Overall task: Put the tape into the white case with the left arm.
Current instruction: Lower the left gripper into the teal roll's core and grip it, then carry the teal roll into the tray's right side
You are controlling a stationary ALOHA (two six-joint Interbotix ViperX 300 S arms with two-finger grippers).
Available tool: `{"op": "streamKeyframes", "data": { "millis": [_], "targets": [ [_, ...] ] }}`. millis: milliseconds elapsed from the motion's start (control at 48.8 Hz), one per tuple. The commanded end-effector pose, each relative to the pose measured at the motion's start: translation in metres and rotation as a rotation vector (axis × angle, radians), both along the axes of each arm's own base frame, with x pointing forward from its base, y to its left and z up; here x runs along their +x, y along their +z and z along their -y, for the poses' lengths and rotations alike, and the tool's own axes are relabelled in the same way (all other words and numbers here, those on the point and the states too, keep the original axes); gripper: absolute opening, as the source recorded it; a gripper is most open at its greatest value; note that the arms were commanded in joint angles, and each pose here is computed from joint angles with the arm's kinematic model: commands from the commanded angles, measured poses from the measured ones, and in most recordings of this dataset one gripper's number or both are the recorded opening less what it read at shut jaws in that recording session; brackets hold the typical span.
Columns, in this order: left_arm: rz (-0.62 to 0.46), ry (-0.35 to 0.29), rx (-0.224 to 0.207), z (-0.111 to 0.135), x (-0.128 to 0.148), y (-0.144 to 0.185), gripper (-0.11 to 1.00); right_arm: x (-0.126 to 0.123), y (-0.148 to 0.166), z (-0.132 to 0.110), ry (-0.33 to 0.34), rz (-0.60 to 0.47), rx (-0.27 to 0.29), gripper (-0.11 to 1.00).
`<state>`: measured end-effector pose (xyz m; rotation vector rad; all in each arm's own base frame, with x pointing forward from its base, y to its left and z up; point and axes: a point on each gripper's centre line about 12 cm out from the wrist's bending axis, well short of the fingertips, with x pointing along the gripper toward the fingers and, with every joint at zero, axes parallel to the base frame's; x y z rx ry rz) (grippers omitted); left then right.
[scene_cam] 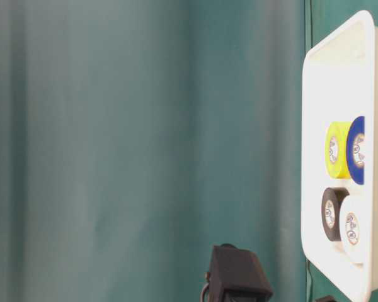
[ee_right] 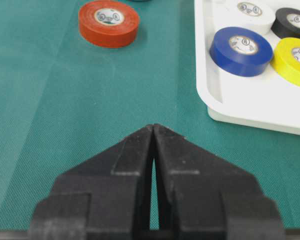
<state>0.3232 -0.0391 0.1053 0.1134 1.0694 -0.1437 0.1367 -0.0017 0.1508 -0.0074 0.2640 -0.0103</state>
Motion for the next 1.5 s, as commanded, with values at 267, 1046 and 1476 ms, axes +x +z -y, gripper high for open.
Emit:
{"op": "streamKeyframes", "data": {
  "millis": [267,1046,1476],
  "targets": [
    [0.165,-0.037,-0.024,0.014,0.008,0.057,0.22,0.002,0.005,0.000,0.002,0.015,-0.007,-0.10],
    [0.275,-0.009,-0.027,0.003,0.023,0.096,0.22,0.002,0.005,0.000,0.002,0.014,-0.007,-0.10],
    [0.323,-0.049,0.086,-0.028,0.083,0.104,0.22,0.002,0.004,0.000,0.002,0.012,-0.007,-0.10]
  ]
}}
